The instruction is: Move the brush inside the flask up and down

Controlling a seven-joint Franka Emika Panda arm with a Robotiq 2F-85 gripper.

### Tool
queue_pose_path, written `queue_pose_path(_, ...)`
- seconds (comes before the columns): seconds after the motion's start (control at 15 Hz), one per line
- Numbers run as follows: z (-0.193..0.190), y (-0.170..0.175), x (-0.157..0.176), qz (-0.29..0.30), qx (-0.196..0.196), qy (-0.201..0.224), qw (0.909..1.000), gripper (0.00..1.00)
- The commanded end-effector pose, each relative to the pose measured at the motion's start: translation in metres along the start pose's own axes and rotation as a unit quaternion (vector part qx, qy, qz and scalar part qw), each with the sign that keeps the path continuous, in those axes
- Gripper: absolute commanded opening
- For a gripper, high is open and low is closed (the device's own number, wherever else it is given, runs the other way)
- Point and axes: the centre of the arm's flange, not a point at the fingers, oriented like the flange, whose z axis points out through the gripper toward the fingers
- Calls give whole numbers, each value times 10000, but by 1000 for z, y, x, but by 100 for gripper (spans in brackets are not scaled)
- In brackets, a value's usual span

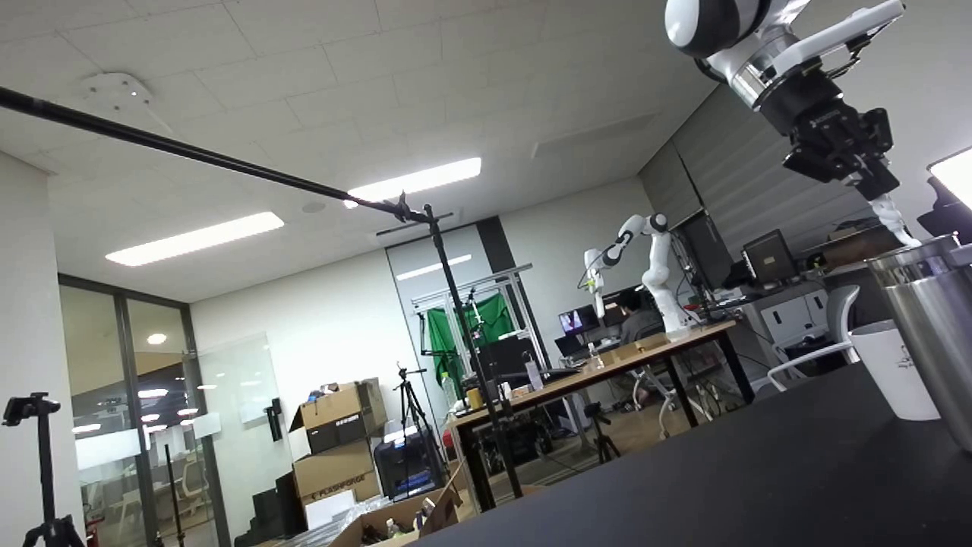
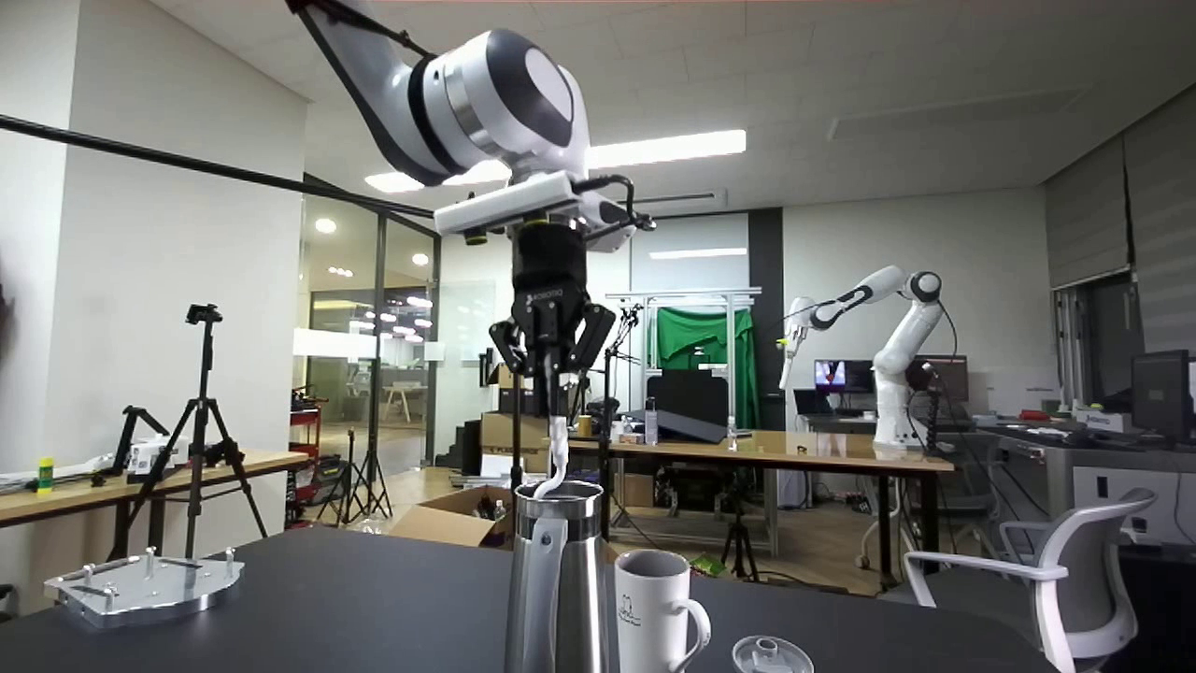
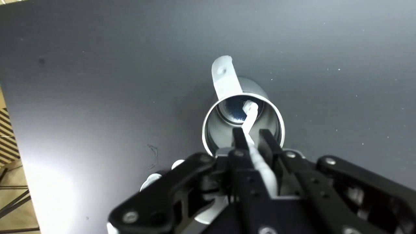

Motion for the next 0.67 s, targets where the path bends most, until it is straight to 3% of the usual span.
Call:
queue_pose_path(0.0, -1, -2, 5, -89, -10, -149, 9998, 4)
queue_pose_path(0.47, -87, 24, -15, -252, 91, 349, 9990, 4)
queue_pose_path(0.6, -96, 29, -17, -261, 136, 395, 9988, 4)
